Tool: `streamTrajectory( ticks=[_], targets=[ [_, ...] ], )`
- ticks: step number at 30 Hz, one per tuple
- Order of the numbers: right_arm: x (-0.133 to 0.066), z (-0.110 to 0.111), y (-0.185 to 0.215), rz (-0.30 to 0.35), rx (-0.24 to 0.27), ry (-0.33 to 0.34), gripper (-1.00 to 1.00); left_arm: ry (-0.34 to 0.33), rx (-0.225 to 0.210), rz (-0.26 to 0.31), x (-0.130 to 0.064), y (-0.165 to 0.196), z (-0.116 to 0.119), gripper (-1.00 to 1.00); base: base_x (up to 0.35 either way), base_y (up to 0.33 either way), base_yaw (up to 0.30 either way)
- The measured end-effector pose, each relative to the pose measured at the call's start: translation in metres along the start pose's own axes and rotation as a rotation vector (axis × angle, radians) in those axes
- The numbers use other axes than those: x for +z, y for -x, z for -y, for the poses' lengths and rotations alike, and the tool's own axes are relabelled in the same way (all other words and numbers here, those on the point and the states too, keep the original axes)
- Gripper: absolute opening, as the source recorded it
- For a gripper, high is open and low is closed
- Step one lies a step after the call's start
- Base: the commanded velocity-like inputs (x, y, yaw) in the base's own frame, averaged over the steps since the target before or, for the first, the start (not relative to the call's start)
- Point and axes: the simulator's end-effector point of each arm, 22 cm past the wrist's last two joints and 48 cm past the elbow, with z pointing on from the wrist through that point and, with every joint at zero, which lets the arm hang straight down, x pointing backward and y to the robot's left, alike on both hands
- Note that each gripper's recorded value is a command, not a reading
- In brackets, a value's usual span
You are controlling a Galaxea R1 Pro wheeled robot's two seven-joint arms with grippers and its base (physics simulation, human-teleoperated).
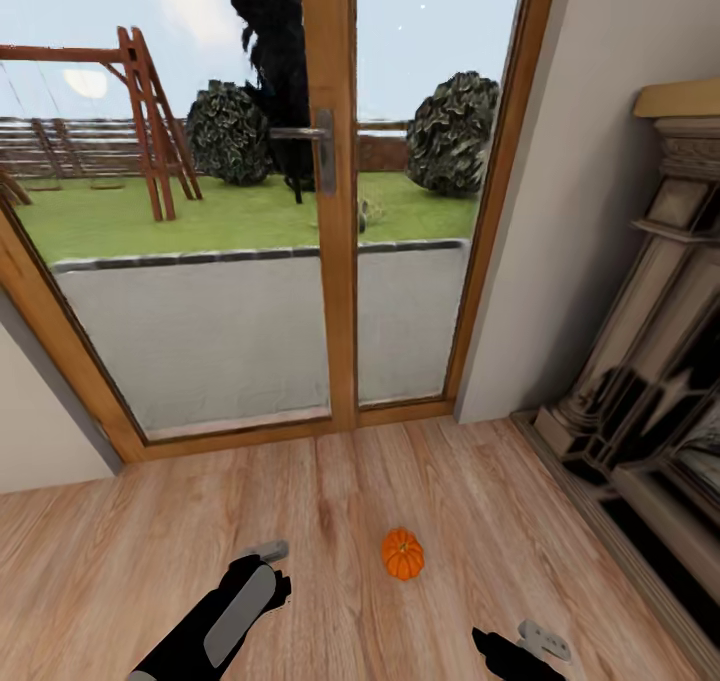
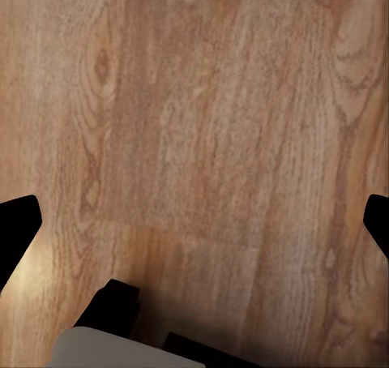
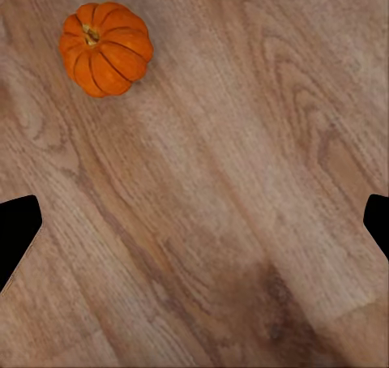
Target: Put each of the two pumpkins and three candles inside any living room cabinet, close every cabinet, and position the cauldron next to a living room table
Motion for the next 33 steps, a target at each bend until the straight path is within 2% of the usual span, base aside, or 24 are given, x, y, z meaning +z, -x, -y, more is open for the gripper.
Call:
streamTrajectory(
  ticks=[16,25,33],
  targets=[
    [0.0002,-0.0007,-0.0008,-0.002,-0.004,0.001,1.00,-0.001,-0.023,0.018,0.0002,0.0041,0.0001,1.00,0.233,0.048,0.000],
    [0.0001,-0.0008,-0.0008,-0.002,-0.004,0.002,1.00,0.000,-0.022,0.019,0.0000,0.0043,-0.0001,1.00,0.212,0.156,0.000],
    [0.0002,-0.0007,-0.0005,-0.001,-0.004,0.001,1.00,0.000,-0.023,0.018,0.0002,0.0041,0.0001,1.00,0.092,0.220,0.000]
  ],
)
